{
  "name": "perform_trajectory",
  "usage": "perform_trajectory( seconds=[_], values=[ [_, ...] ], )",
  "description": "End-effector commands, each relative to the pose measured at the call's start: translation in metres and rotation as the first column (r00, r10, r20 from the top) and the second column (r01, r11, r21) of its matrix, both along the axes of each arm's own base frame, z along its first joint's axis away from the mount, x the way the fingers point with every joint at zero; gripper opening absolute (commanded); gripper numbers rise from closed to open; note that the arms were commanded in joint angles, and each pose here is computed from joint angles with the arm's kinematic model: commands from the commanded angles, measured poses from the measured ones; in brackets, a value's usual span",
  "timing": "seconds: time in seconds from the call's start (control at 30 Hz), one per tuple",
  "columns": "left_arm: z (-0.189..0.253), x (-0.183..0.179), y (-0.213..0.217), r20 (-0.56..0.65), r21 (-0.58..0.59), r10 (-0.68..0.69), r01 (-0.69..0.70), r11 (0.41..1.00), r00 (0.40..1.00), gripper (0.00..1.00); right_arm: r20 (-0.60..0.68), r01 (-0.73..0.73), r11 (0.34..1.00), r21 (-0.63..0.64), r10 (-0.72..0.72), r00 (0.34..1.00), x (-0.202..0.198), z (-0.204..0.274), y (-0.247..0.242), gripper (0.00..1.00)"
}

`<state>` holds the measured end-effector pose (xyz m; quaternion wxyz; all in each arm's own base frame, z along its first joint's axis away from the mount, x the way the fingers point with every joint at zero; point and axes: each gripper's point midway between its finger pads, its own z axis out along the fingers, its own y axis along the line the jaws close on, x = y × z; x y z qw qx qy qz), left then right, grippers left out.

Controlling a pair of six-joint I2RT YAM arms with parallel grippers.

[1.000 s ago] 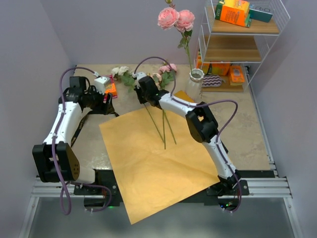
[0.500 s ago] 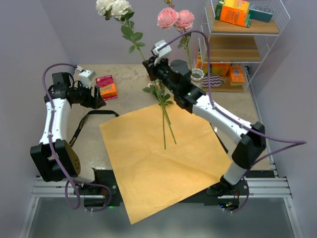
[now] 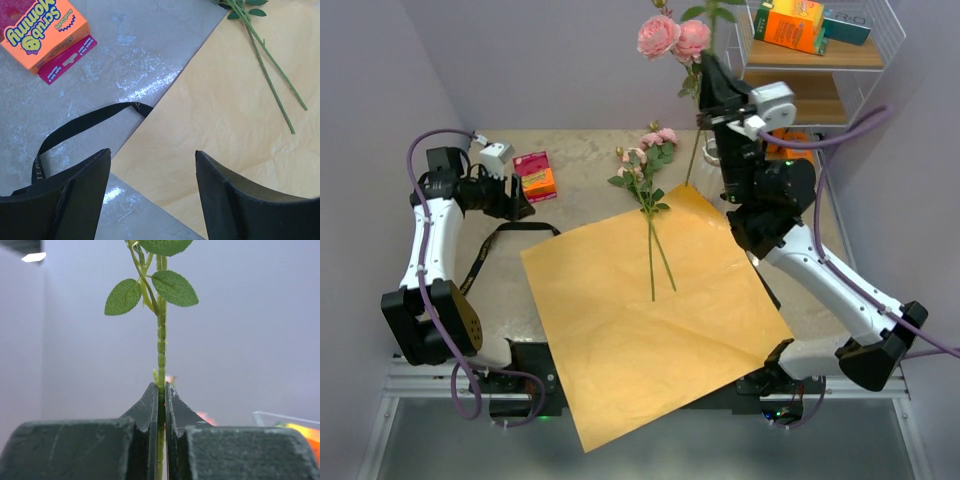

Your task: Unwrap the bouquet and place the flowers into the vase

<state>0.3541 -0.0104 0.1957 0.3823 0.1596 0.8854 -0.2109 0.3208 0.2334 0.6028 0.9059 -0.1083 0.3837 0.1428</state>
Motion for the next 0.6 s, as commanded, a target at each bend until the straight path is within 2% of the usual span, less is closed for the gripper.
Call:
perform_trajectory(
  seconds=[0.0,0.13,0.23,0.57],
  values=[
    [0.002,0.001,-0.004,0.018,-0.022,-0.029,0.029,0.999,0.999,0.73,0.092,0.317,0.916,0.245,-0.347,0.933,-0.005,0.03,-0.095,0.0],
    [0.0,0.0,-0.006,0.019,-0.031,-0.045,0.046,0.998,0.999,0.73,0.113,0.449,0.837,0.312,-0.502,0.858,0.013,0.021,-0.125,0.0],
    [-0.001,-0.004,-0.013,0.019,-0.049,-0.089,0.089,0.995,0.996,0.73,0.115,0.497,0.803,0.329,-0.557,0.823,0.023,0.021,-0.135,0.0],
    [-0.006,-0.009,-0.019,0.016,-0.064,-0.158,0.159,0.985,0.987,0.73,0.112,0.587,0.756,0.289,-0.635,0.764,0.067,-0.008,-0.132,0.0]
  ],
)
